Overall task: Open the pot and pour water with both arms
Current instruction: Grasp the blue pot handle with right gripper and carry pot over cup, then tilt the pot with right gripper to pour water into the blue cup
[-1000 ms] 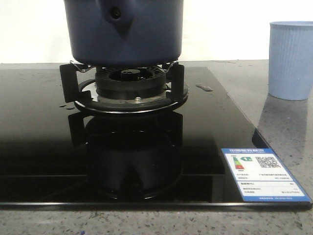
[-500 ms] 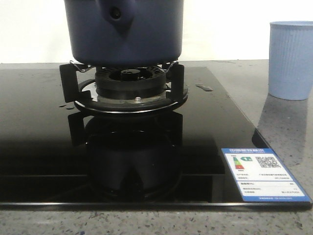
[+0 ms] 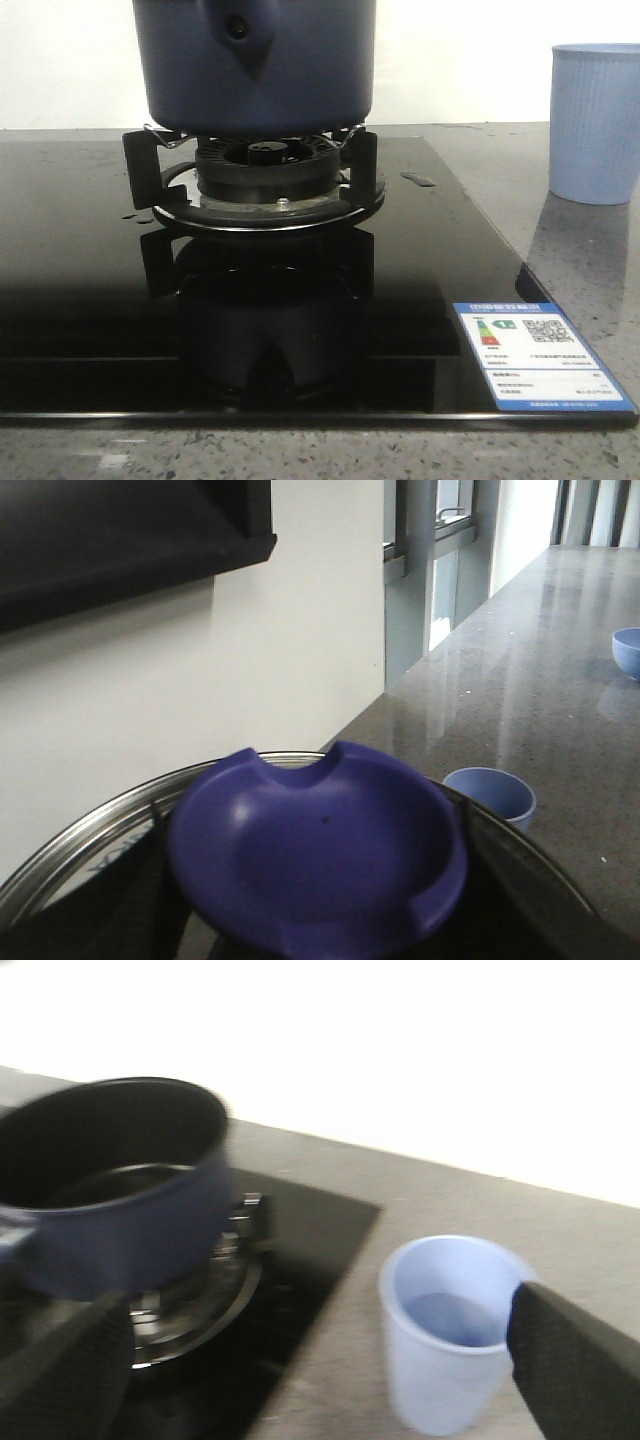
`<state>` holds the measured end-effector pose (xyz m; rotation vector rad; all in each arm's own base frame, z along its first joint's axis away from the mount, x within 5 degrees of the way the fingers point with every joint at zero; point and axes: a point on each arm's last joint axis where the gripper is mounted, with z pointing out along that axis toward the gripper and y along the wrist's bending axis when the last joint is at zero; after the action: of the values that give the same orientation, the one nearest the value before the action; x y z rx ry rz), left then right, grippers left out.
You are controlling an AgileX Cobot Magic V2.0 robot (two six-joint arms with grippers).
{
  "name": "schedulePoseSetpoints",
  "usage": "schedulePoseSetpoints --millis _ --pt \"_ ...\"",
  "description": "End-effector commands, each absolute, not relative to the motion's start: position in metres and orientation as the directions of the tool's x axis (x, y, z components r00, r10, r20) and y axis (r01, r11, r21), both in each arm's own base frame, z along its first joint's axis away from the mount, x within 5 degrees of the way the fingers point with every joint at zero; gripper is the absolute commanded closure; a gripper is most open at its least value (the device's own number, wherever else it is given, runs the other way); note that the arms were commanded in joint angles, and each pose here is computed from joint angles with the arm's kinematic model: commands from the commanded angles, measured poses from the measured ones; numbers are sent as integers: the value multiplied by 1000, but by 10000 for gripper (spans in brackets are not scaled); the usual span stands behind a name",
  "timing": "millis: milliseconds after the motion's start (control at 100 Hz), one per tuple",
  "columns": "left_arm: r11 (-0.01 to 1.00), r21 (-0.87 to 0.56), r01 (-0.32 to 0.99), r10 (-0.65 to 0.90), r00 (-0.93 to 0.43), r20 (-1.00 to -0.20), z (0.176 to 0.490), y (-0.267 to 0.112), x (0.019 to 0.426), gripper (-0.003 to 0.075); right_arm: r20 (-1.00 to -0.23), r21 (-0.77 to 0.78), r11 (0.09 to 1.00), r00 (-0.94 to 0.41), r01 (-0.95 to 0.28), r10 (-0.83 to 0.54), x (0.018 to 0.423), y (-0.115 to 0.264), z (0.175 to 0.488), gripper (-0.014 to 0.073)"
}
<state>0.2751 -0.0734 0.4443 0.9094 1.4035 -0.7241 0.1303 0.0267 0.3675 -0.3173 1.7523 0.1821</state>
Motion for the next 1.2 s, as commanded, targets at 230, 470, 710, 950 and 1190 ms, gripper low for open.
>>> schedulePoseSetpoints --millis 230,470,710,950,1190 --pt "574 208 792 24 238 -971 501 -67 199 408 -985 -33 992 -164 -119 -52 143 10 324 -71" --pt "579 217 786 22 250 -968 500 -67 186 408 -977 -11 995 -212 -101 -32 162 13 306 -71" --pt "579 217 786 22 250 -968 500 -67 186 408 -980 -54 991 -185 -122 -76 187 32 296 -71" --pt "579 217 786 22 250 -968 500 -67 186 408 -991 -56 998 -122 22 -53 207 28 291 -71" --pt "577 216 787 20 251 -968 500 -67 186 408 -979 -69 997 -196 23 -63 220 32 274 -71"
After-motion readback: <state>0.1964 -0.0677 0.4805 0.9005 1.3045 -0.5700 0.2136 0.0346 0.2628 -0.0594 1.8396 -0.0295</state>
